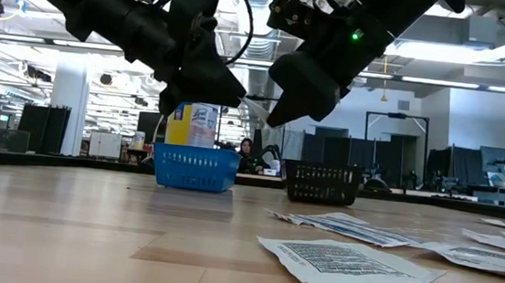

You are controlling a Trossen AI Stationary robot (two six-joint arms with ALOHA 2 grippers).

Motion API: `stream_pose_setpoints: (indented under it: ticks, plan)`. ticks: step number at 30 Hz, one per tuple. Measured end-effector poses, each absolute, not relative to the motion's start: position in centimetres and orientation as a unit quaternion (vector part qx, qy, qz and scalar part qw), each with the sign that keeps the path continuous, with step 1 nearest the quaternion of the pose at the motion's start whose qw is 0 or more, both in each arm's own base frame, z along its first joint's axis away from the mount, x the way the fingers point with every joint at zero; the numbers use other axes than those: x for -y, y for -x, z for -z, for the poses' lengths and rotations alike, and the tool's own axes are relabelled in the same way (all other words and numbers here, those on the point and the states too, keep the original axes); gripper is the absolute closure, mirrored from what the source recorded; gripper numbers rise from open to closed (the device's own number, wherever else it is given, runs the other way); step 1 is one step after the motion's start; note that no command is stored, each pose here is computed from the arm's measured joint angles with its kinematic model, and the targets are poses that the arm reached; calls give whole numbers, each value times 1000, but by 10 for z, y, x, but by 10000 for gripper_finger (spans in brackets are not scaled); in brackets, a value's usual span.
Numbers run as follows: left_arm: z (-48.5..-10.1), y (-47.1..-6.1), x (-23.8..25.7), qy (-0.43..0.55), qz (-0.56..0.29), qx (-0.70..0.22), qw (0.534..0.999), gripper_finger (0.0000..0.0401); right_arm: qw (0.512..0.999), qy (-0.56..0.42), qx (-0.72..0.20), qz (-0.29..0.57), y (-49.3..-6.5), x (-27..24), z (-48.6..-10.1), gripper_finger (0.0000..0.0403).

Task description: Pick & Place First Aid Supplies

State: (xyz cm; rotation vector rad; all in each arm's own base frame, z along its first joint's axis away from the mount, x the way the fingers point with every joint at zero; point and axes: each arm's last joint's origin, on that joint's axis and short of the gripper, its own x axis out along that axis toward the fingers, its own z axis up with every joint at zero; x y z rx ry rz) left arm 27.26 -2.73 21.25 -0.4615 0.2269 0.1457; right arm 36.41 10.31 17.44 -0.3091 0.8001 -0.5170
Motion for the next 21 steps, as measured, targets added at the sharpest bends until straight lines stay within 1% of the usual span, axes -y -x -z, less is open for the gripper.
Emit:
stream_pose_setpoints:
  ticks: [4, 6, 9, 14, 18, 21]
  plan:
    - [-212, -273, 27, 228, -72, -112, 965, 310, 877, 148, -383, 248, -364, -103, -174, 380]
    - [-212, -273, 27, 225, -72, -112, 965, 317, 878, 148, -383, 247, -364, -103, -174, 376]
    - [-212, -273, 26, 224, -74, -112, 965, 339, 878, 148, -383, 247, -364, -103, -174, 367]
    - [-212, -273, 26, 199, -70, -114, 971, 391, 878, 148, -383, 247, -364, -103, -174, 348]
    - [-211, -272, 26, 181, -60, -123, 974, 395, 879, 148, -383, 244, -364, -105, -174, 338]
    - [-208, -272, 26, 122, -54, -144, 981, 396, 880, 150, -382, 239, -362, -110, -174, 331]
